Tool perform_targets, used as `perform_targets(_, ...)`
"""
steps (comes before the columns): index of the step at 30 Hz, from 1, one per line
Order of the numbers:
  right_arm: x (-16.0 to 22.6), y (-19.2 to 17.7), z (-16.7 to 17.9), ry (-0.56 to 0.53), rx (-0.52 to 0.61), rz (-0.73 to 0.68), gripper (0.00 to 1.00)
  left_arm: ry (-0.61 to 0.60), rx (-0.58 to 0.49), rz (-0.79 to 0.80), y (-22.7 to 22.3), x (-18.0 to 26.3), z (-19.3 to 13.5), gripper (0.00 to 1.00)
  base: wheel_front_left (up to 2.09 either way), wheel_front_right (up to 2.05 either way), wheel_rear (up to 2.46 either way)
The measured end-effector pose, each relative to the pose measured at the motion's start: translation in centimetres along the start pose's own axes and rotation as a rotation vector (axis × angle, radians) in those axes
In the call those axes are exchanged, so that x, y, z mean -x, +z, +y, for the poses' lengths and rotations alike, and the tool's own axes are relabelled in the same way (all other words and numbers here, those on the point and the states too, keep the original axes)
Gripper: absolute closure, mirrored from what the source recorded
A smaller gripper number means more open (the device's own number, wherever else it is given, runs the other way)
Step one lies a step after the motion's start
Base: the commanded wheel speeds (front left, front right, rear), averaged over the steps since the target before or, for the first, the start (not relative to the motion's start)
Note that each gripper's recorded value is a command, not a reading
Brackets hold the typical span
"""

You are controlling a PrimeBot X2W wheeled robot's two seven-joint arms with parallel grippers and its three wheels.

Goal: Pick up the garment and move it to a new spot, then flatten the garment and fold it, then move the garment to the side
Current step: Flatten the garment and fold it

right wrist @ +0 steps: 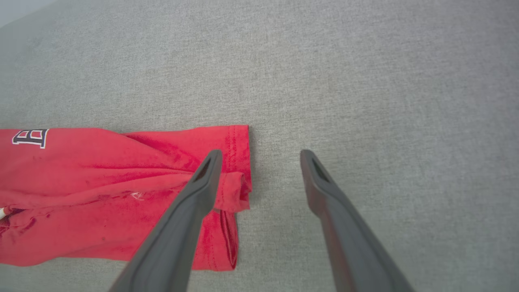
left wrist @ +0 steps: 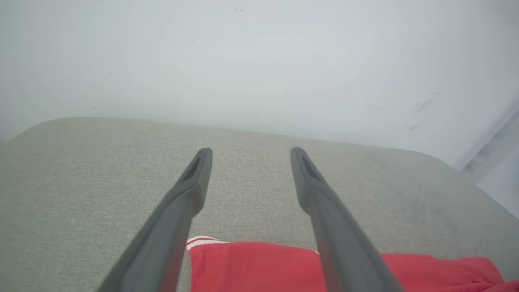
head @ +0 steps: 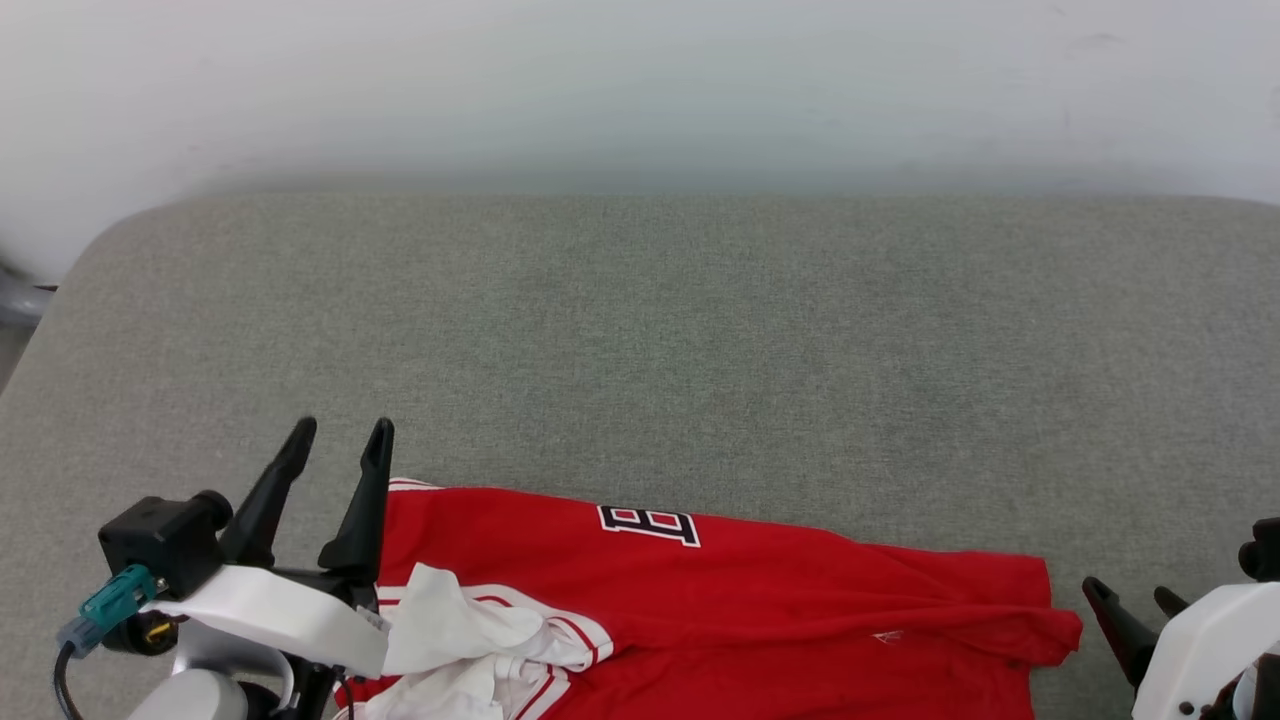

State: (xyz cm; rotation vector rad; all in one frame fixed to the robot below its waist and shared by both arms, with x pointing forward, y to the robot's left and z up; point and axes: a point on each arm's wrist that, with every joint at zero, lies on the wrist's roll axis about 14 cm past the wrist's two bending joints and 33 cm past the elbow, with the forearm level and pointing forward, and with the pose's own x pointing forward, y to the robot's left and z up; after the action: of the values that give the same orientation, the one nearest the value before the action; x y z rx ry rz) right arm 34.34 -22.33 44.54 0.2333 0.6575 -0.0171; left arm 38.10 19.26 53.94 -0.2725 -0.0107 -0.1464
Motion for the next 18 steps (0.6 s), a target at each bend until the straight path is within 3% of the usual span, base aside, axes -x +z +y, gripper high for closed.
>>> perform_targets(8, -1.5, 0.0, 0.5, 0.006, 0.036, 0.069, 0.00, 0.009, -0.107, -0.138, 2.8, -0.8, -0.5, 0.00, 0.00, 0.00, 0.00)
perform_targets(18, -4.6, -6.0, 3.0, 0.071, 0.006, 0.294, 0.00, 0.067, -0.107, -0.139, 1.7, -0.7, 1.4, 0.00, 0.00, 0.00, 0.00)
